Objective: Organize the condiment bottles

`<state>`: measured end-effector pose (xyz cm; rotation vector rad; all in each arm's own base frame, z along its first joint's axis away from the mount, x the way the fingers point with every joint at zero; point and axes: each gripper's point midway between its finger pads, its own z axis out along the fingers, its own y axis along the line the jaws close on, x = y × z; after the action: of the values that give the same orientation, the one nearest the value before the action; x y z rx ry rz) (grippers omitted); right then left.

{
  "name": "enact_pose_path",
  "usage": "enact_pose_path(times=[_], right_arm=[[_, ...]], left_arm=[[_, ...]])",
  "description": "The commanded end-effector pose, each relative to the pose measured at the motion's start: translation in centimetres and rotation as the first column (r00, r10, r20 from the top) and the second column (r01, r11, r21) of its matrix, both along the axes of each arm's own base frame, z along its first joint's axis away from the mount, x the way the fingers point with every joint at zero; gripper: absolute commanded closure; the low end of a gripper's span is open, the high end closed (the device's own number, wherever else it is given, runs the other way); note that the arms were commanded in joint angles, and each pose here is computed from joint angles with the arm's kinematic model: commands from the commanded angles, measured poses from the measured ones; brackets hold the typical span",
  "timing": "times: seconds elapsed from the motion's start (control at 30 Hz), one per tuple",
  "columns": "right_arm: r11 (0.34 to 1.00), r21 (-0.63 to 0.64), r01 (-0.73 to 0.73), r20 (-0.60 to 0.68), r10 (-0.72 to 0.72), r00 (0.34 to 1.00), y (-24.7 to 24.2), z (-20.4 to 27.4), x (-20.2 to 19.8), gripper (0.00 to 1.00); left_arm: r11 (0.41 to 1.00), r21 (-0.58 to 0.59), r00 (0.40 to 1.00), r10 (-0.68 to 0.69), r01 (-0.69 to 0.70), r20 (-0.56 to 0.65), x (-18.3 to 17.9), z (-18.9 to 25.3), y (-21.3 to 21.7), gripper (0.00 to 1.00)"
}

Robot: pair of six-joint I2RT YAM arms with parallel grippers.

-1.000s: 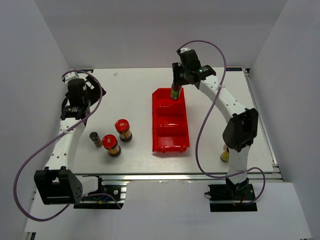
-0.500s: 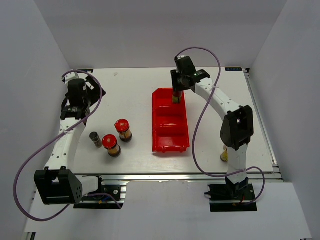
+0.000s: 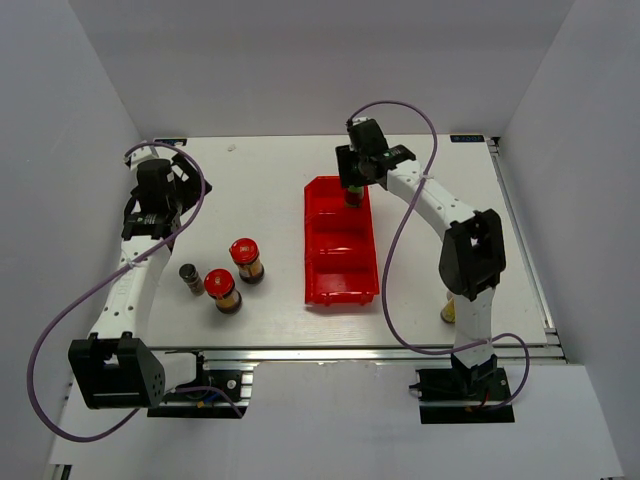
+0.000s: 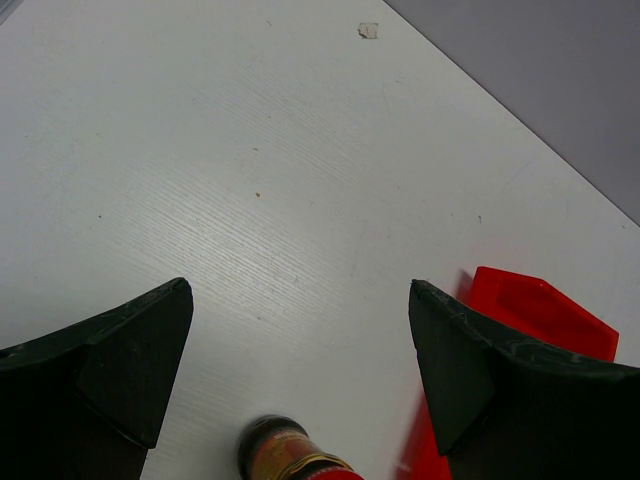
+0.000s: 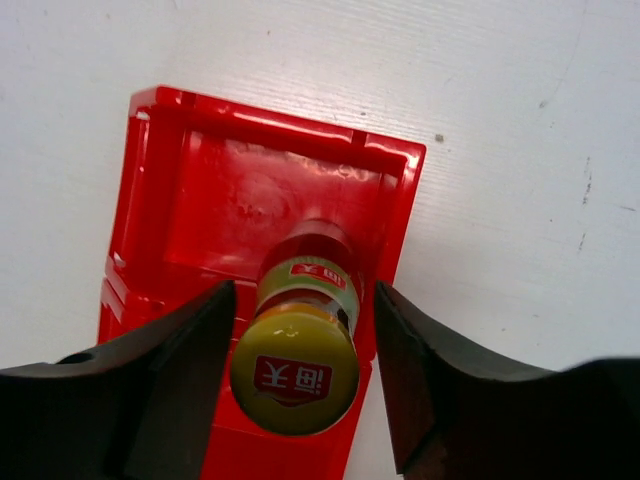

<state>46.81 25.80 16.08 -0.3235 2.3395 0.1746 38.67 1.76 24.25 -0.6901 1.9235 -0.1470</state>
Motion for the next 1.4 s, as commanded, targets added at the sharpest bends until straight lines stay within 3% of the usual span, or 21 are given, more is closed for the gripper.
enact_pose_path(times=[0.0, 0.13, 0.4, 0.53, 0.67, 0.8, 0.97, 1.0, 1.17, 1.37], right_arm=[[0.999, 0.046, 0.005, 0.097, -0.009, 0.995, 0.8, 3.2, 1.0, 0.33], [0.998, 0.059, -0.006, 0.115, -0.001, 0.993, 0.9, 4.6, 0.8, 0.11], [0.994, 0.100, -0.042, 0.194, 0.022, 0.981, 0.3, 10.1, -0.7, 0.11], [0.992, 0.110, 0.061, 0.236, -0.086, 0.968, -3.0, 14.1, -3.2, 0.11], [0.971, 0.057, 0.231, 0.200, -0.238, 0.950, -8.3, 13.5, -7.4, 0.11], [0.923, -0.026, 0.385, 0.086, -0.382, 0.920, -14.0, 9.0, -14.0, 0.11], [0.821, -0.082, 0.564, -0.022, -0.568, 0.823, -20.7, 6.7, -23.3, 0.11], [0.792, -0.068, 0.606, -0.045, -0.609, 0.792, -21.3, 6.0, -24.7, 0.11], [0.787, 0.045, 0.616, -0.112, -0.608, 0.786, -21.6, 5.5, -28.5, 0.11], [0.766, -0.029, 0.642, -0.198, -0.634, 0.748, -22.2, 3.3, -30.9, 0.11]], left_arm=[[1.000, 0.006, 1.000, 0.007, -0.007, -0.020, -0.1, -0.6, 0.2, 0.02], [1.000, 0.005, 1.000, 0.008, -0.008, -0.012, -0.2, -0.3, 0.2, 0.02], [1.000, -0.002, 1.000, -0.011, 0.011, 0.008, -0.3, 0.2, -0.2, 0.02], [1.000, -0.011, 1.000, -0.027, 0.027, 0.008, -0.3, 0.0, -0.5, 0.02], [0.999, -0.013, 0.999, -0.043, 0.043, 0.009, -0.1, -0.2, -0.8, 0.02], [0.999, -0.013, 0.999, -0.043, 0.043, 0.009, 0.0, -0.3, -0.8, 0.02], [0.997, -0.031, 0.997, -0.076, 0.077, 0.018, 0.4, -0.5, -1.5, 0.02], [0.996, -0.035, 0.997, -0.076, 0.077, 0.020, 0.4, -0.5, -1.5, 0.02], [0.993, -0.055, 0.995, -0.099, 0.100, 0.027, 0.8, -0.7, -2.1, 0.02], [0.994, -0.052, 0.995, -0.094, 0.095, 0.017, 0.8, -1.0, -2.0, 0.02]])
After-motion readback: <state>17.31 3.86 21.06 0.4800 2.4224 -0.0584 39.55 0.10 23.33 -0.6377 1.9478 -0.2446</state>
